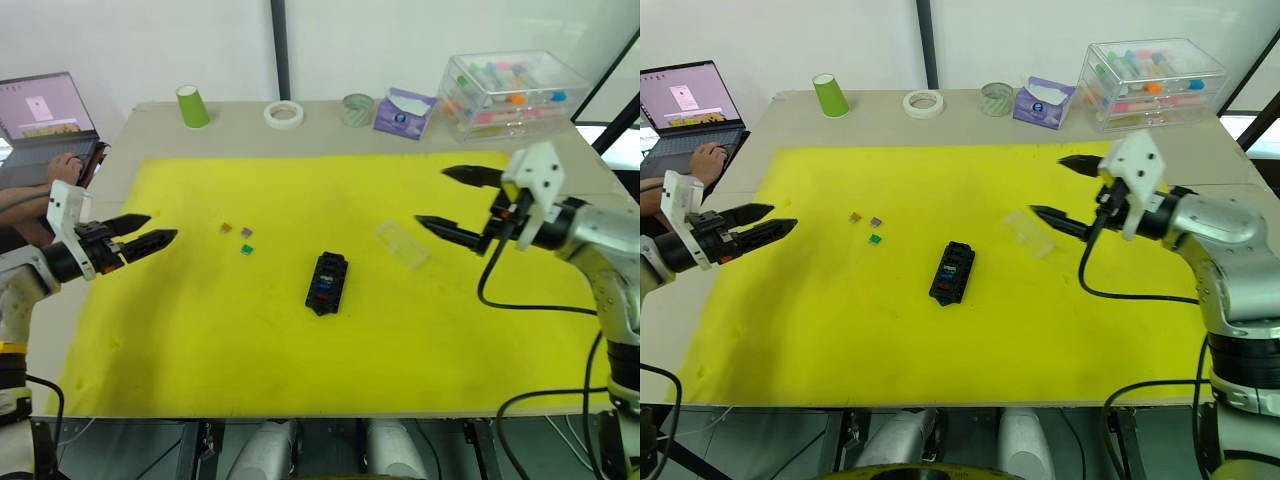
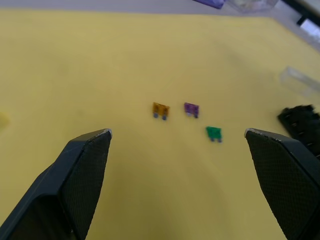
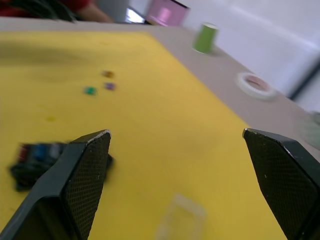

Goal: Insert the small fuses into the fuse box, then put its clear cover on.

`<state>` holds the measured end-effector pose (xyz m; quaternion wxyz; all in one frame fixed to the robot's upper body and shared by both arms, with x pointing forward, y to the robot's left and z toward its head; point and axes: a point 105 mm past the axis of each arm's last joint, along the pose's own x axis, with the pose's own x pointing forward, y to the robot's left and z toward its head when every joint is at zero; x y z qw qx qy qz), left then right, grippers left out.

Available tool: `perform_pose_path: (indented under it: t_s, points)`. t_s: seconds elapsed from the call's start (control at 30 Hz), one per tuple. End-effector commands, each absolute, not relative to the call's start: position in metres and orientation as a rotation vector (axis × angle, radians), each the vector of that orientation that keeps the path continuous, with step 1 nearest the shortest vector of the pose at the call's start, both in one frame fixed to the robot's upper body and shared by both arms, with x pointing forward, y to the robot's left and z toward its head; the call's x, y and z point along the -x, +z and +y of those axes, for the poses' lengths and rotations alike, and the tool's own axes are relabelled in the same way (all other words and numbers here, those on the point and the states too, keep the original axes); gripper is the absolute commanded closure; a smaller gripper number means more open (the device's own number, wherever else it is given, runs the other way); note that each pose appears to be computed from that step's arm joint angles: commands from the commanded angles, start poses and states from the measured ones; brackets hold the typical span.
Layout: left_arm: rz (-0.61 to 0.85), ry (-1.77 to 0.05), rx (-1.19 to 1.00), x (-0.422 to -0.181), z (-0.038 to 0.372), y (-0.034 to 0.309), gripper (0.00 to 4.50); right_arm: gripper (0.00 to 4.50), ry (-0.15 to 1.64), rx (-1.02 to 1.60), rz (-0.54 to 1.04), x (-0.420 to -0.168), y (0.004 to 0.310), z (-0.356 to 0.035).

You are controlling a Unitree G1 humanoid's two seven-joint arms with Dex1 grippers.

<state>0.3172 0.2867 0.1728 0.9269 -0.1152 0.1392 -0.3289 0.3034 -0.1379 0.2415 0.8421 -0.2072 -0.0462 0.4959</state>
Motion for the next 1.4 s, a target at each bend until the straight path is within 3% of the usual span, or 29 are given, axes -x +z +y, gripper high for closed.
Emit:
perform_pose_path:
  t_s: [0.03, 0.1, 0.27, 0.4, 0.6, 0.97, 1.23, 1.4]
  points:
    - [0.300, -0.726, 0.389, -0.315, 0.274, 0.193, 0.00, 0.03, 1.195, 0.467, -0.141, -0.287, 0.252, -0.101]
    - [0.338, -0.770, 0.560, -0.313, 0.268, 0.200, 0.00, 0.03, 1.243, 0.468, -0.144, -0.282, 0.253, -0.087]
    - [0.620, -0.813, 0.901, -0.318, 0.241, 0.191, 0.00, 0.03, 1.346, 0.491, -0.150, -0.272, 0.242, -0.055]
    - [0.704, -0.804, 0.988, -0.324, 0.229, 0.176, 0.00, 0.03, 1.349, 0.481, -0.161, -0.273, 0.245, -0.051]
    - [0.767, -0.752, 0.980, -0.338, 0.214, 0.144, 0.00, 0.03, 1.352, 0.467, -0.164, -0.272, 0.243, -0.044]
    - [0.712, -0.713, 0.894, -0.362, 0.212, 0.131, 0.00, 0.03, 1.318, 0.448, -0.163, -0.271, 0.244, -0.044]
    - [0.796, -0.763, 0.888, -0.359, 0.198, 0.123, 0.00, 0.03, 1.313, 0.447, -0.172, -0.272, 0.248, -0.042]
    - [0.776, -0.772, 0.865, -0.362, 0.200, 0.128, 0.00, 0.03, 1.308, 0.445, -0.172, -0.271, 0.249, -0.043]
